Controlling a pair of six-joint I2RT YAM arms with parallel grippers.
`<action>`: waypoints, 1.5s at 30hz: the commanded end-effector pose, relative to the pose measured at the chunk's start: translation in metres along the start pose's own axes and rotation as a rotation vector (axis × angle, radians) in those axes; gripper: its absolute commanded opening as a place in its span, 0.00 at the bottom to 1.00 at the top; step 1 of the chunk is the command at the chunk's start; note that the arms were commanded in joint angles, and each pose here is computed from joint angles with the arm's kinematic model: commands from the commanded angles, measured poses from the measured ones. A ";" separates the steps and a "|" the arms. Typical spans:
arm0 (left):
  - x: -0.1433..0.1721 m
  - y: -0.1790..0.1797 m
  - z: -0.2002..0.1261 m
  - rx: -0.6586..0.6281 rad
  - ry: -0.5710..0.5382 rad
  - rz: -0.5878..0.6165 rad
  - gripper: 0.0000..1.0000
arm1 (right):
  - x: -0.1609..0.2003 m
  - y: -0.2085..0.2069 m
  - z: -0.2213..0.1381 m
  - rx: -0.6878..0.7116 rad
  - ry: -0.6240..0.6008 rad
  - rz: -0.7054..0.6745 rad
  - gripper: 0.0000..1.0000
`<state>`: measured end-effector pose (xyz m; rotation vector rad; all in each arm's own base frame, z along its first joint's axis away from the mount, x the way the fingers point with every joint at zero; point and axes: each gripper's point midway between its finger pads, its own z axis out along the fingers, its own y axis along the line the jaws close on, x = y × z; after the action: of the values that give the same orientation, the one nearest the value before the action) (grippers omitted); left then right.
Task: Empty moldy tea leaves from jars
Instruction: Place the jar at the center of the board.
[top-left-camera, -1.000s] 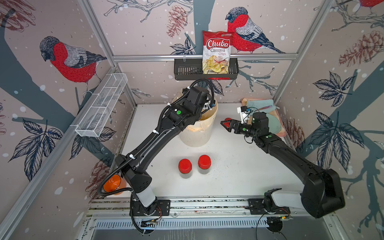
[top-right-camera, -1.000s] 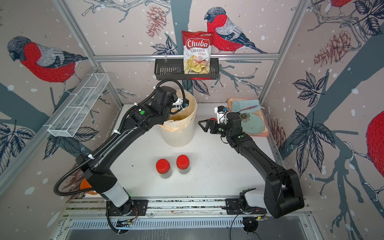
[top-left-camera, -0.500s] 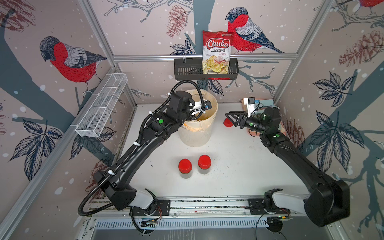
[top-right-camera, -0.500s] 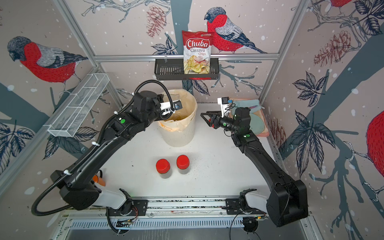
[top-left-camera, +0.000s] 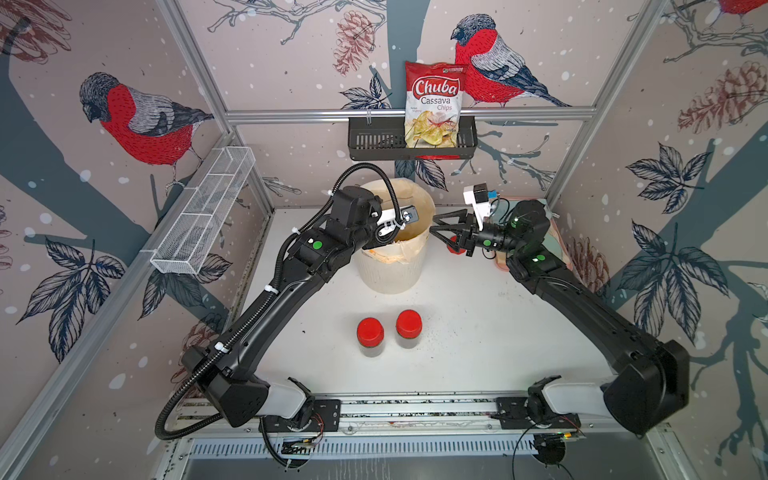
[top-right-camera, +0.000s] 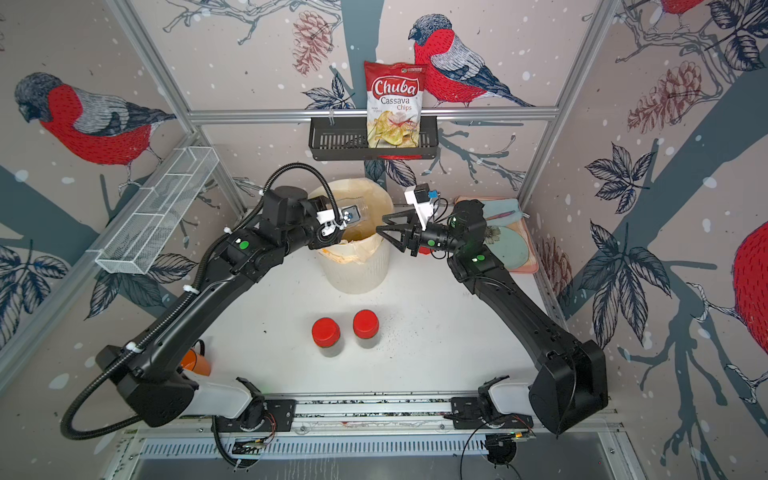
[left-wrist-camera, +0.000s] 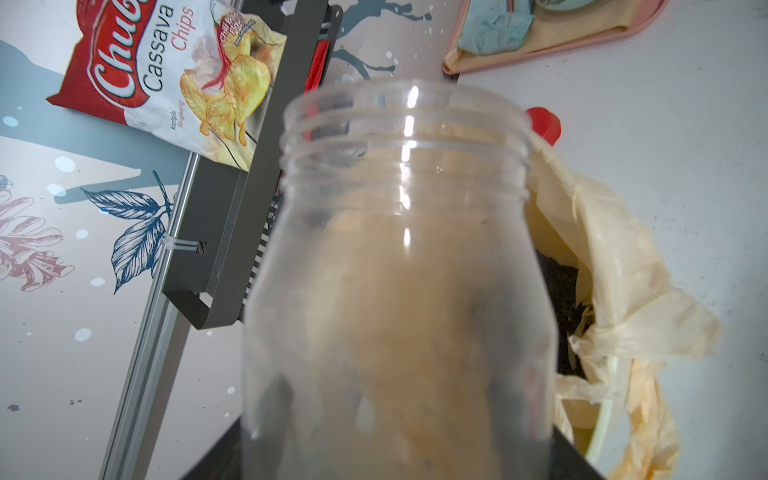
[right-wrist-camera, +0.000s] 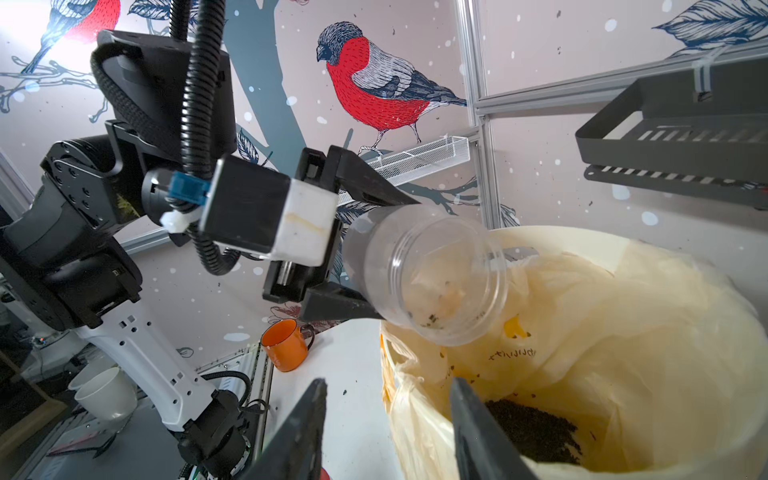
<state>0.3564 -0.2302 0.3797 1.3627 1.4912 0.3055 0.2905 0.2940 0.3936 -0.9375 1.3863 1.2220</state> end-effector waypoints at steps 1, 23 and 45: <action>-0.013 0.006 -0.006 -0.018 -0.075 -0.025 0.44 | -0.006 0.009 0.003 -0.057 -0.006 -0.077 0.50; -0.013 -0.001 -0.006 0.005 -0.105 -0.025 0.44 | -0.010 -0.002 0.038 -0.154 0.027 -0.127 0.50; -0.016 -0.007 -0.010 0.024 -0.138 -0.014 0.44 | 0.010 0.003 0.062 -0.255 0.113 -0.097 0.35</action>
<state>0.3437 -0.2316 0.3740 1.3702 1.4654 0.2275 0.2958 0.3525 0.3928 -1.2405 1.2495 1.3159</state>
